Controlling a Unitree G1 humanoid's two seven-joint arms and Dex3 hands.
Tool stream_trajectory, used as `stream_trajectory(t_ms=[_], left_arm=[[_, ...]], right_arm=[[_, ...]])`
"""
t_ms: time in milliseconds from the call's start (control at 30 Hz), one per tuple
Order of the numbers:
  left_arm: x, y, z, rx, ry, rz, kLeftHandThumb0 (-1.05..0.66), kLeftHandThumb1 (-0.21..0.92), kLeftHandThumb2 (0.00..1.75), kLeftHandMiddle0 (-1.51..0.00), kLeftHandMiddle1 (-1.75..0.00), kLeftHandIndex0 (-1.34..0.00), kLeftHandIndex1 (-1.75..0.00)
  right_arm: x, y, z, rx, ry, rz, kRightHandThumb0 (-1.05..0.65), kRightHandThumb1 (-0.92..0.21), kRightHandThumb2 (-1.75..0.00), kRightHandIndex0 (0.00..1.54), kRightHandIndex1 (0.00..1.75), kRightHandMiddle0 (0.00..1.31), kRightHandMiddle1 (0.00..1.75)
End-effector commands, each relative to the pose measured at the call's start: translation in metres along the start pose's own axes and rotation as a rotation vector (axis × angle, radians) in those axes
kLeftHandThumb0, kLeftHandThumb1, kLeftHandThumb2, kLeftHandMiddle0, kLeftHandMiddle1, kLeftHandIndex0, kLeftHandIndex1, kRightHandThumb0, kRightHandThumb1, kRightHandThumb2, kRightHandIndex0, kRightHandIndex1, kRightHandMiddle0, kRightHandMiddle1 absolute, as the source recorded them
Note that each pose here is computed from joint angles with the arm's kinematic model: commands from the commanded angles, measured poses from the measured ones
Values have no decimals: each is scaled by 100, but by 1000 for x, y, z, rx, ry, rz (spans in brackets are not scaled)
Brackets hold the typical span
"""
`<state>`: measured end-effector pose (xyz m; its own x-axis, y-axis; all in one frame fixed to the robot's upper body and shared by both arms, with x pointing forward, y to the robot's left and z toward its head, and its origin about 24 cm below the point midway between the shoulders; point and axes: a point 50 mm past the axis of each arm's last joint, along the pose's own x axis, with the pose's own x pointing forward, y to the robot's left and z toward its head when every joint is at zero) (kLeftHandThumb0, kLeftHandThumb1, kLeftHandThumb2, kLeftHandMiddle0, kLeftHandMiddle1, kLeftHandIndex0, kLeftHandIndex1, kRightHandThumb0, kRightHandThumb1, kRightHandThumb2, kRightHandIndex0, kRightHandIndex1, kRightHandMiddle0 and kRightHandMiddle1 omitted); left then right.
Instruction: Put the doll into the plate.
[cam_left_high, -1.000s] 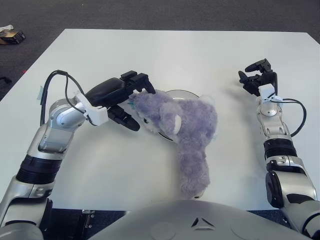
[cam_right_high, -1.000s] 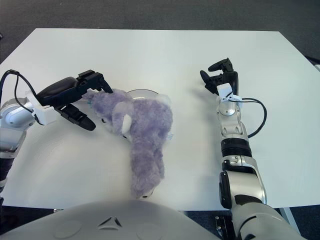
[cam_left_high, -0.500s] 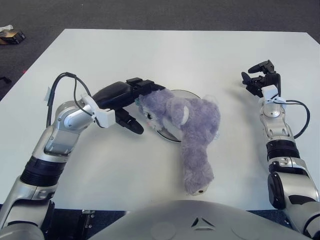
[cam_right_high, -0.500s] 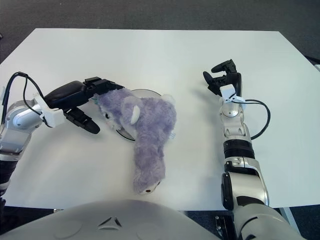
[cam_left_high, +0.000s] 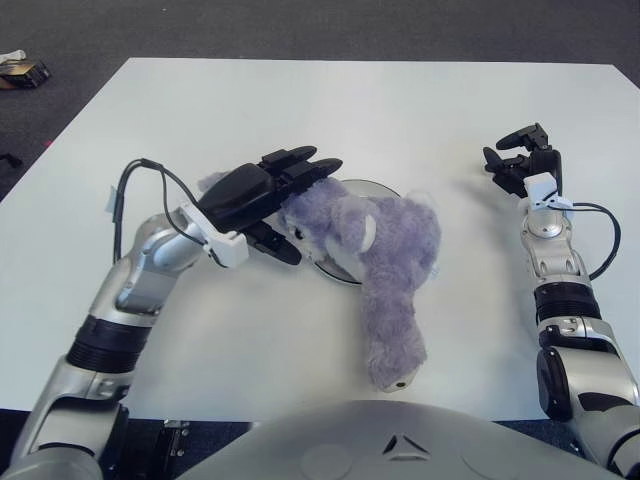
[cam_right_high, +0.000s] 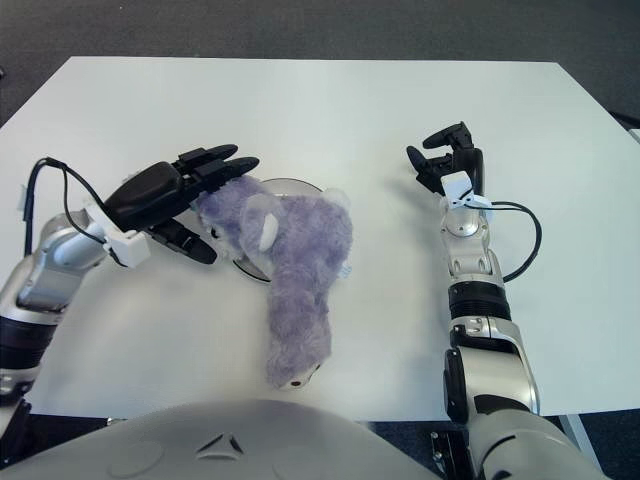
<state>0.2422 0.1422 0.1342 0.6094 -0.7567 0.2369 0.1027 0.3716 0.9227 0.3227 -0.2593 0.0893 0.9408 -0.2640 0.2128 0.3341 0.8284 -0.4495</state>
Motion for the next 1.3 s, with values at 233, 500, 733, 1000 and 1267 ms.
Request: stream_trajectory(t_ms=[233, 500, 733, 1000, 1267], left_arm=[[3, -11, 4, 5, -3, -1, -36, 77, 0, -21, 0, -22, -4], [6, -15, 6, 5, -4, 3, -37, 76, 0, -20, 0, -23, -3], [8, -22, 12, -4, -20, 8, -37, 77, 0, -22, -1, -25, -4], [7, -28, 14, -45, -17, 9, -37, 77, 0, -28, -3, -31, -6], [7, -30, 14, -67, -17, -18, -35, 78, 0, -33, -4, -37, -7]], right_arm=[[0, -8, -2, 0, 22, -6, -35, -92, -46, 86, 80, 25, 168], [0, -8, -3, -2, 32, -4, -35, -92, -47, 86, 82, 24, 169], [0, -8, -4, -3, 36, -3, -35, -92, -47, 85, 82, 24, 169], [0, -10, -5, -6, 41, -2, -35, -92, -48, 84, 83, 24, 170], [-1, -11, -5, -7, 45, -1, -35, -92, -48, 83, 84, 23, 170]])
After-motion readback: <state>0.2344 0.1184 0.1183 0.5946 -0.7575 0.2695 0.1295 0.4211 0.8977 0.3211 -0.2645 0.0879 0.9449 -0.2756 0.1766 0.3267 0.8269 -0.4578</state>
